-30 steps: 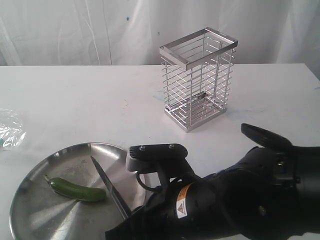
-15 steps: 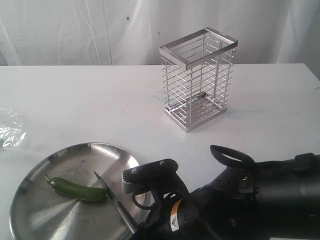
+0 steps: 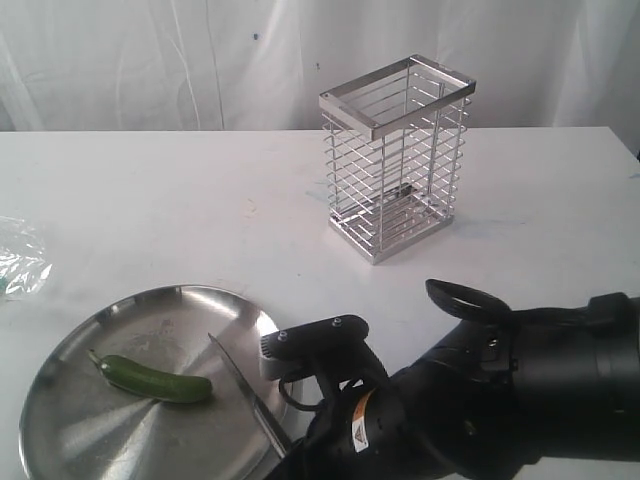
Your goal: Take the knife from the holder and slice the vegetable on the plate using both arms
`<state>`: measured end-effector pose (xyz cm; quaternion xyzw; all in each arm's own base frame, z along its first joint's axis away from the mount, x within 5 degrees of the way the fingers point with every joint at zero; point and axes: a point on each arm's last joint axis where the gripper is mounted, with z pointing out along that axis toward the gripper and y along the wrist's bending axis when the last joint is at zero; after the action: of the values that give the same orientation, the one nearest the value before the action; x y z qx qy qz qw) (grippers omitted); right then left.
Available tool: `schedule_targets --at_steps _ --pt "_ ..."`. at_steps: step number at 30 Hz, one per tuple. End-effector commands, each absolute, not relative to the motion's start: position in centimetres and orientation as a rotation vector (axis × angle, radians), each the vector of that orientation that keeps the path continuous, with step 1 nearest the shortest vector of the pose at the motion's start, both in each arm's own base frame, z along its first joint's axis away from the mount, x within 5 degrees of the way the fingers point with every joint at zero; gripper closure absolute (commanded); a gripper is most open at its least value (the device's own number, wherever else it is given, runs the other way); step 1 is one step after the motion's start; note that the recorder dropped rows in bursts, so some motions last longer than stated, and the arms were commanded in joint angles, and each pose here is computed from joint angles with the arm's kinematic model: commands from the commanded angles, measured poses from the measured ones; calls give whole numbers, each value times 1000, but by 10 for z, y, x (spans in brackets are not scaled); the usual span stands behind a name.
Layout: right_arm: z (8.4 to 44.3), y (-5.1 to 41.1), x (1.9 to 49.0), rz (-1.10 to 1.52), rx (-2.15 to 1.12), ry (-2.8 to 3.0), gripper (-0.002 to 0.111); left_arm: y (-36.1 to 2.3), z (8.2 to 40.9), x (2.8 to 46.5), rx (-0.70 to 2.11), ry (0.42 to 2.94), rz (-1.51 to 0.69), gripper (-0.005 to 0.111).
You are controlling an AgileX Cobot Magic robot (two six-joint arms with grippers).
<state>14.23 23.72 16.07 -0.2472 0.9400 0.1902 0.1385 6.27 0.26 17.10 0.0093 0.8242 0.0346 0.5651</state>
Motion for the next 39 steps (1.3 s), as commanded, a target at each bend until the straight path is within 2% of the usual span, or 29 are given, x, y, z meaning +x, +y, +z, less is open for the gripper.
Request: schedule_targets --at_steps 1,6,17,33,39 --pt "159 232 143 523 -717 2755 88 2 170 62 18 1938 70 107" --pt "160 233 144 525 -730 2735 71 2 170 62 18 1938 70 107" --pt "167 238 149 528 -805 2662 60 2 170 62 18 1938 70 107" --pt "177 215 181 423 -810 2653 60 2 170 62 18 1938 70 107" --pt "182 210 187 514 -702 2669 60 2 170 62 18 1938 70 107"
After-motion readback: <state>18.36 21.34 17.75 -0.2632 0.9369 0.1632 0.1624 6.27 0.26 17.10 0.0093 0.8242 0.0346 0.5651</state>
